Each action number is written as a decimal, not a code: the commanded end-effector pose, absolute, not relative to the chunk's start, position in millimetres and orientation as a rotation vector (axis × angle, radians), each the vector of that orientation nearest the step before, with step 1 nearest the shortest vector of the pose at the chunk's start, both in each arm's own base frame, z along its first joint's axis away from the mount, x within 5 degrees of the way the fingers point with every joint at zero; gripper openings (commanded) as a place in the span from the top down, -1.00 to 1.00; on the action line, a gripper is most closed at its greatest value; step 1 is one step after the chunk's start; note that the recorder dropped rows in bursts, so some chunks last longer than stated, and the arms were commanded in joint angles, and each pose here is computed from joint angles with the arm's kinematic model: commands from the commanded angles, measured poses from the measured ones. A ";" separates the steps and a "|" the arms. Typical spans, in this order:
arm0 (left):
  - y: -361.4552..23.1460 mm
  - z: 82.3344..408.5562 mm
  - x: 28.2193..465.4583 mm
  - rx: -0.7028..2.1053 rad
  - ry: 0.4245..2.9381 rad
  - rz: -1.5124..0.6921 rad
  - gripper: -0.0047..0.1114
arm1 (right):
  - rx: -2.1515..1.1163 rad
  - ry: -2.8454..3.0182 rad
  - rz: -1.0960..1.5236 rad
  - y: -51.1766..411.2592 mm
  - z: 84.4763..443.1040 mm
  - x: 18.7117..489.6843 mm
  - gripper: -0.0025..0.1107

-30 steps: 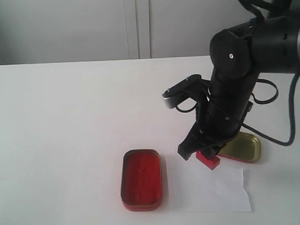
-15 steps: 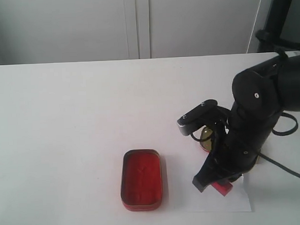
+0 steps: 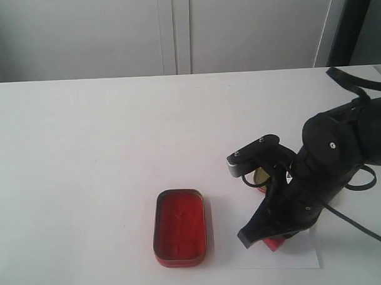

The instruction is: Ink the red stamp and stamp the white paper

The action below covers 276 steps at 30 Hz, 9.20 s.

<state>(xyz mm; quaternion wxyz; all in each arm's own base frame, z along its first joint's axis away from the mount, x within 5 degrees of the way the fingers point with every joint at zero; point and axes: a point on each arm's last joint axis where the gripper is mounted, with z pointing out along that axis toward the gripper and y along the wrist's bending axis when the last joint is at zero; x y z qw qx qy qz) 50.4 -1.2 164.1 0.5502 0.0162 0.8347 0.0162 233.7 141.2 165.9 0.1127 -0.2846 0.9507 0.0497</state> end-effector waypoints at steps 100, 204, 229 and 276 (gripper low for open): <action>-1.5 162.8 50.3 0.030 1.974 0.026 0.92 | -0.845 2.855 0.083 140.3 145.4 240.1 0.96; -1.5 162.8 50.3 0.030 1.974 0.026 0.92 | -0.129 2.659 0.957 151.4 137.2 349.0 0.96; -1.5 162.8 50.3 0.030 1.974 0.026 0.92 | -0.045 2.647 0.835 144.5 125.3 357.8 0.15; -1.5 162.8 50.3 0.030 1.974 0.026 0.92 | -0.192 2.653 0.387 112.5 190.0 341.9 0.96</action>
